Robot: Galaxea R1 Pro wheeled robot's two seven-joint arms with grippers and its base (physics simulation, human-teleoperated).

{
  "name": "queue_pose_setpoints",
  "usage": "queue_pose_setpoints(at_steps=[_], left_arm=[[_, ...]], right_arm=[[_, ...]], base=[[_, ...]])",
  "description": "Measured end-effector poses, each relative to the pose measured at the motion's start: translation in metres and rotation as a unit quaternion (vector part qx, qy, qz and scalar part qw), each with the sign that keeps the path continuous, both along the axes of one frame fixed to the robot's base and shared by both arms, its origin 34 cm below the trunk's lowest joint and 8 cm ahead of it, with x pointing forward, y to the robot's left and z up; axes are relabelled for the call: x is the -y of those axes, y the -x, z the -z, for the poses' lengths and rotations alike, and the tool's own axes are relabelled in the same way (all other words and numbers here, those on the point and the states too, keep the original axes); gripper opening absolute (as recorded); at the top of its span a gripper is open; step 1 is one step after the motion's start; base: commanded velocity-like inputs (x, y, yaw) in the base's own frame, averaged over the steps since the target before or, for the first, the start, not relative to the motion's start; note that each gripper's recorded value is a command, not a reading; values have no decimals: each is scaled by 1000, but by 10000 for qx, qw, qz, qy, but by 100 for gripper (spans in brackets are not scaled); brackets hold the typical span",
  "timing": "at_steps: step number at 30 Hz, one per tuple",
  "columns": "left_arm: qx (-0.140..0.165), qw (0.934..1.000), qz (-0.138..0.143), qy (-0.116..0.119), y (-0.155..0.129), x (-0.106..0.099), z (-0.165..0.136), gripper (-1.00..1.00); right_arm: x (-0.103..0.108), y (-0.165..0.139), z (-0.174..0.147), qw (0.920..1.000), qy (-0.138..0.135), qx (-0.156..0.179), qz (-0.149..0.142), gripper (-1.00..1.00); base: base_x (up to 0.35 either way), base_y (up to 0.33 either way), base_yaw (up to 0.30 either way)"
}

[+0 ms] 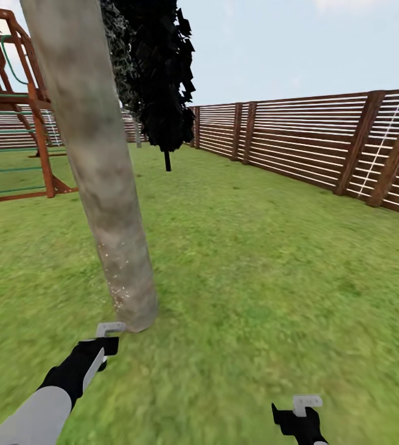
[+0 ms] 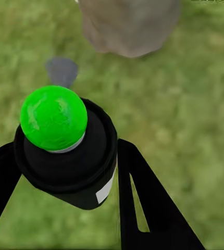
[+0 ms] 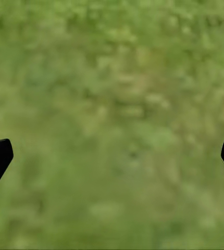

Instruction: In the garden, pick up the pesticide atomizer on the floor and spray pesticide onto both trees until each tree trunk is fully covered.

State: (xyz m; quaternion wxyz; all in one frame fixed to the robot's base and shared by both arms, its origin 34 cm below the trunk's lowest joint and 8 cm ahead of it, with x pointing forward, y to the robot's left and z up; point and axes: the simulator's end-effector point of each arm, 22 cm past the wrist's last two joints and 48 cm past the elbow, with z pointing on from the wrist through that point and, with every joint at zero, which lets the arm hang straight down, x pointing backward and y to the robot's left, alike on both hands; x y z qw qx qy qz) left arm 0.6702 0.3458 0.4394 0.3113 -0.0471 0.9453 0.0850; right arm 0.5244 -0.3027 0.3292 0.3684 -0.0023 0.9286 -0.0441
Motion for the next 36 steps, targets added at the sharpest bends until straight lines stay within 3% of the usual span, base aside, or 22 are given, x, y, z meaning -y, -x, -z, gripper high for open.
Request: queue_pose_setpoints(at_steps=[8,16,29,36], left_arm=[[-18,10000,10,25,1,2,2,-100],[-69,10000,10,32,5,3,6,-100],[-93,9998,65,159,5,22,9,-100],[-142,9997,63,177,6,24,10,-100]], right_arm=[[0,0,0,10000,0,0,0,100],[0,0,0,10000,0,0,0,100],[0,0,0,10000,0,0,2,100],[0,0,0,10000,0,0,0,100]], base=[[193,-232,19],[144,-230,258],[13,-8,278],[283,47,119]])
